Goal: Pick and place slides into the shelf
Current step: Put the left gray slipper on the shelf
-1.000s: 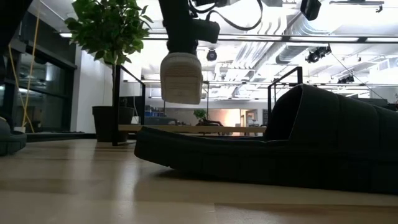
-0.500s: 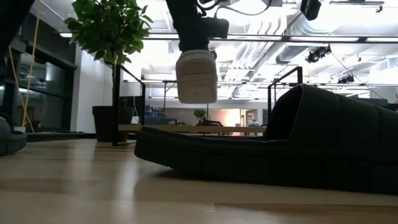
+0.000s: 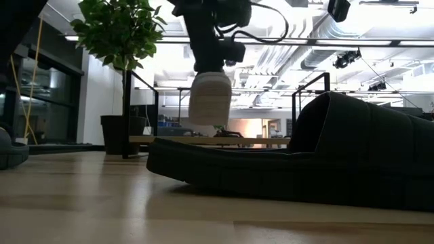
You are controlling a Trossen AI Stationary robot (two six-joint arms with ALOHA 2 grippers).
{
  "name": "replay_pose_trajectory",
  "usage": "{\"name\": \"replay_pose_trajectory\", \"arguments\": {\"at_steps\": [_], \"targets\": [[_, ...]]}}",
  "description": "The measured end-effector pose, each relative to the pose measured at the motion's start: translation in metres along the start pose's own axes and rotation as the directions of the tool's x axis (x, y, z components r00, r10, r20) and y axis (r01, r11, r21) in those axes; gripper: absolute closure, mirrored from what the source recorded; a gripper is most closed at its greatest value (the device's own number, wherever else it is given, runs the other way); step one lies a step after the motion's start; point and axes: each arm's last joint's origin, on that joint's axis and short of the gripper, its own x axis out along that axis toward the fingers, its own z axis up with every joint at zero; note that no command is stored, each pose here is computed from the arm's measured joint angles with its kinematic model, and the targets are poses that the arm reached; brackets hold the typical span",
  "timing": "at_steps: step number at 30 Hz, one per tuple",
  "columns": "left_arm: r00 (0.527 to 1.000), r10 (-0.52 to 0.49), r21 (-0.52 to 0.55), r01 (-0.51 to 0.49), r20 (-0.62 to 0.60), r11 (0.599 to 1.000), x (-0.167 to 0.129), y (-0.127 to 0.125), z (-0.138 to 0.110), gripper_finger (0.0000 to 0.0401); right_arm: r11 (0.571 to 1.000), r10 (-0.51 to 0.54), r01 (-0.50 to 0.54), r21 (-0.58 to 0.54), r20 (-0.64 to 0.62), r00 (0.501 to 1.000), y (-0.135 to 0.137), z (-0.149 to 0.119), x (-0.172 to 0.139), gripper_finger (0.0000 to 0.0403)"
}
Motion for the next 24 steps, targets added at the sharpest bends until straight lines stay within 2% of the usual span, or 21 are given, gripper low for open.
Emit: {"name": "replay_pose_trajectory", "arguments": {"at_steps": [5, 12, 24], "targets": [[0.999, -0.046, -0.004, 0.046, 0.025, 0.999, 0.0021, 0.0034, 0.001, 0.0396, 1.0, 0.001, -0.001, 0.003, 0.0, 1.0, 0.0, 0.0, 0.0, 0.0402], [0.998, -0.061, -0.004, 0.062, 0.028, 0.998, 0.0035, 0.0047, 0.0006, 0.0391, 1.0, 0.001, -0.001, 0.001, 0.0, 1.0, 0.0001, 0.0, 0.0, 0.0402], [0.998, -0.051, 0.015, 0.051, 0.029, 0.999, 0.0035, 0.0051, 0.0009, 0.0309, 1.0, 0.004, -0.004, 0.0, -0.001, 1.0, 0.0001, 0.0, 0.0, 0.0402]]}}
